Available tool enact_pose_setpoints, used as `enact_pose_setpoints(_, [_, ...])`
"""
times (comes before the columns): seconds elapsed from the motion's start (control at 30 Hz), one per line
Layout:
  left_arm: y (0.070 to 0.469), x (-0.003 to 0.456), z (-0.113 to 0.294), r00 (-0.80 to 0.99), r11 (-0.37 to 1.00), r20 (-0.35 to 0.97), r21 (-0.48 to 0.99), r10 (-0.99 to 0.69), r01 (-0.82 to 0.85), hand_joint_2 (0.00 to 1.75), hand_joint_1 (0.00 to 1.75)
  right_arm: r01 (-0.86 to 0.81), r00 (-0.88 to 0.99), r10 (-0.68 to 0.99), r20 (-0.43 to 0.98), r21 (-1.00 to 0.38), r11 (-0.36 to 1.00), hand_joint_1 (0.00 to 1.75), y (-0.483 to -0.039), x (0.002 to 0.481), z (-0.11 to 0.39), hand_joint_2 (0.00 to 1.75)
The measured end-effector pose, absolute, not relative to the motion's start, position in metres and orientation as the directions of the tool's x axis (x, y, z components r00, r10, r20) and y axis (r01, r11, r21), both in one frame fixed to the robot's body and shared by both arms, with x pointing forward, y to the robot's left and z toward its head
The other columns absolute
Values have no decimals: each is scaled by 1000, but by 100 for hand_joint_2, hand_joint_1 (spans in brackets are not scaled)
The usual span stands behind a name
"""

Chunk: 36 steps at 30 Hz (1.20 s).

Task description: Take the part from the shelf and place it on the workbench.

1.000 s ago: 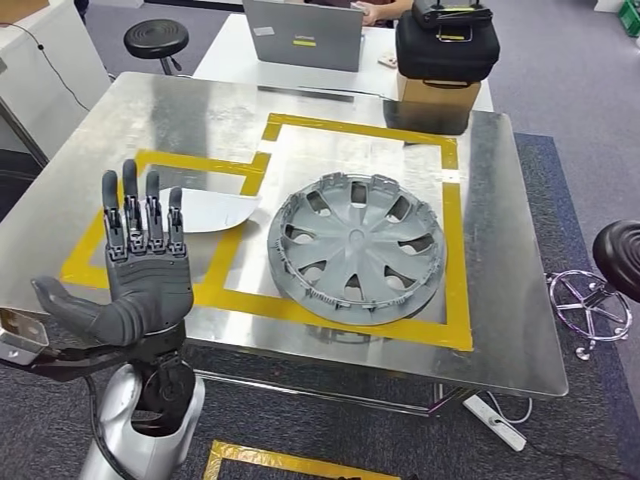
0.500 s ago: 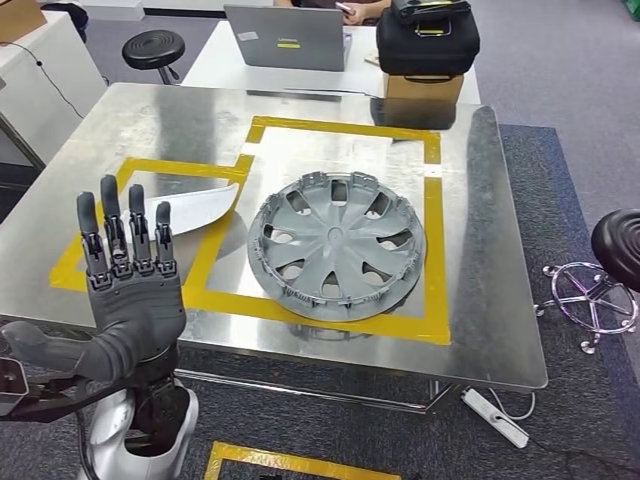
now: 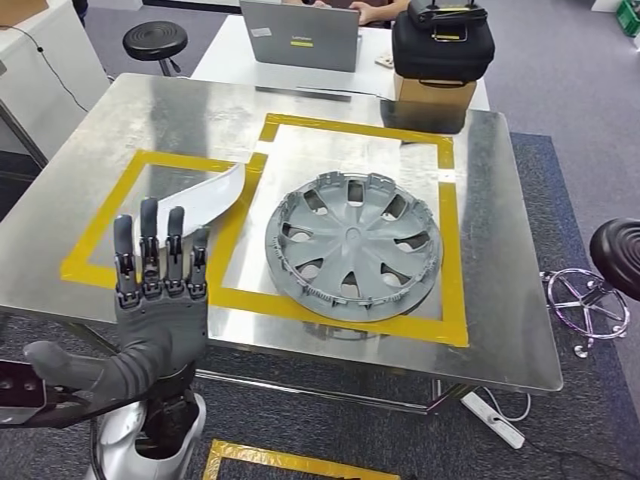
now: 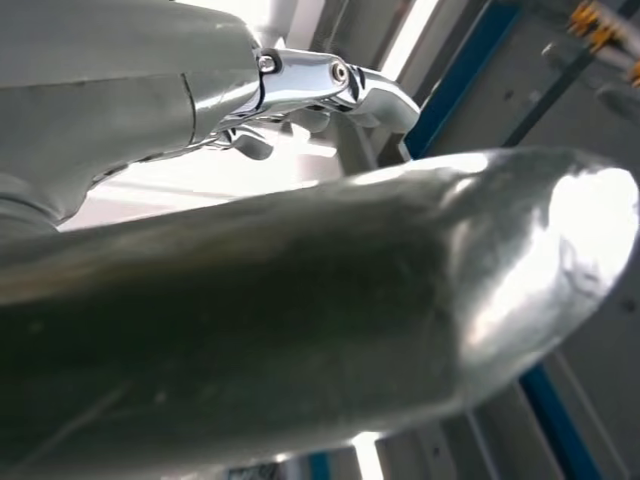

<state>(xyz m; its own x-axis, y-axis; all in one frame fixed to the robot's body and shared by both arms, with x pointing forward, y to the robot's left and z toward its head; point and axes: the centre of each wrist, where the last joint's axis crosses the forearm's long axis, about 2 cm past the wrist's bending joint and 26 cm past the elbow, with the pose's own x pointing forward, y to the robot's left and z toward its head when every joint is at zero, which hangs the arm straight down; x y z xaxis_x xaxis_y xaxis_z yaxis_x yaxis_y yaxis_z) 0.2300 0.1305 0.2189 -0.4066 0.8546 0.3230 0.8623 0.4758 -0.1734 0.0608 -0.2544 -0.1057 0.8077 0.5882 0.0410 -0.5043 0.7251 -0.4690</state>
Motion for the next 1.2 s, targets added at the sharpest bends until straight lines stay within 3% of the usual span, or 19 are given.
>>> enact_pose_setpoints(0.07, [128,229,214,-379,453,343,-167,859,876,175,0,-505,807,589,42,-469,725,0,-255,61,-106,0])
enact_pose_setpoints(1.2, [125,232,198,-315,416,413,-180,855,892,175,0,-494,808,586,55,-478,726,0,-260,68,-105,0])
